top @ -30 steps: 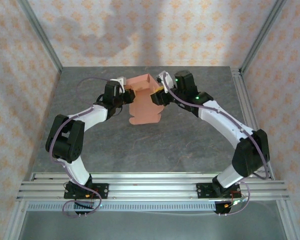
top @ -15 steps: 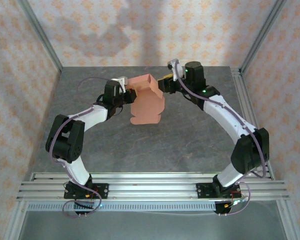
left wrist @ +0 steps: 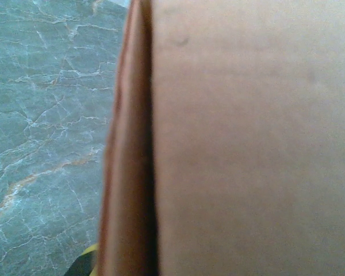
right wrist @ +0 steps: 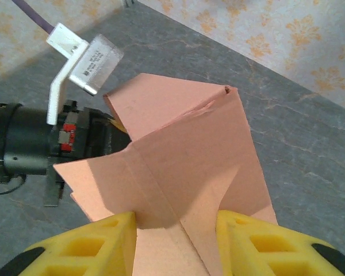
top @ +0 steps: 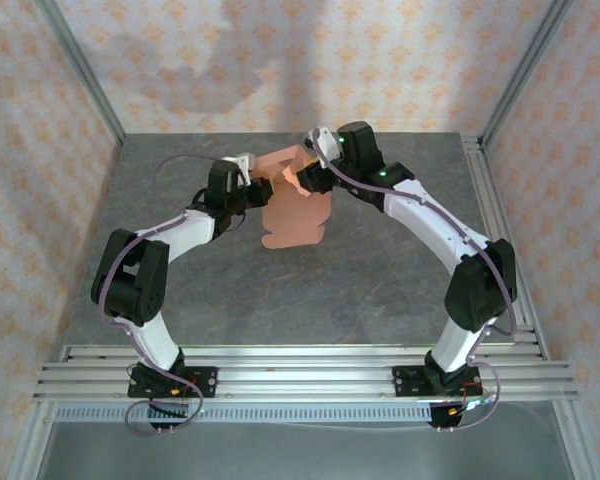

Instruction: Fold the paper box

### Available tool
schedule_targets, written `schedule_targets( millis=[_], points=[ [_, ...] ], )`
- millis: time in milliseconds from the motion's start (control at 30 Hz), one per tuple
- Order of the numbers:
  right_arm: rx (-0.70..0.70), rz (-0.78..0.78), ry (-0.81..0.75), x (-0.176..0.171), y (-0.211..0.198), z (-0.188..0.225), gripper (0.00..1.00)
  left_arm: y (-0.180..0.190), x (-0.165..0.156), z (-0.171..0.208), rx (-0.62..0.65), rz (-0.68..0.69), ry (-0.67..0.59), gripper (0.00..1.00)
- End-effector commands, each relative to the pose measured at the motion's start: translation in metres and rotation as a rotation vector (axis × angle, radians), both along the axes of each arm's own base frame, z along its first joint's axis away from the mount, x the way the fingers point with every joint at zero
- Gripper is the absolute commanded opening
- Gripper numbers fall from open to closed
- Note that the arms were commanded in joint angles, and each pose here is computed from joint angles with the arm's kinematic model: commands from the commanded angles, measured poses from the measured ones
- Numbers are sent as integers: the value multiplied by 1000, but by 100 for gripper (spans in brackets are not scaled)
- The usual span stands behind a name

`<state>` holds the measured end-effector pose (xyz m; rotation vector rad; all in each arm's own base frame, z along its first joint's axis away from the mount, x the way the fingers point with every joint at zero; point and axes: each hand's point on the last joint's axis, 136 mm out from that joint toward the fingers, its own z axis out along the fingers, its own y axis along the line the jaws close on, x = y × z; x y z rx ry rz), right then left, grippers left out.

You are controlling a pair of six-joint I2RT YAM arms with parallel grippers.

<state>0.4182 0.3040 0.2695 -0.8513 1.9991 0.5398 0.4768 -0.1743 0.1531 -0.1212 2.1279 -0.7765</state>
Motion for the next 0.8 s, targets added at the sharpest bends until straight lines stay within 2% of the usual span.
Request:
schedule_targets(
  millis=[0, 300, 500, 767],
  points=[
    [-125, -36, -25, 7, -1, -11, 40, -7, 1, 18, -30, -34, -63, 0],
    [-266, -132, -126, 20, 1, -15, 37, -7, 1, 23, -33, -38, -69, 0],
    [-286, -239, -222, 31, 0, -8, 32, -8, 1, 20, -32, -42, -65, 0],
    [-334, -310, -261, 39, 6, -14, 27, -11, 2, 22, -42, -47, -66, 0]
  ],
)
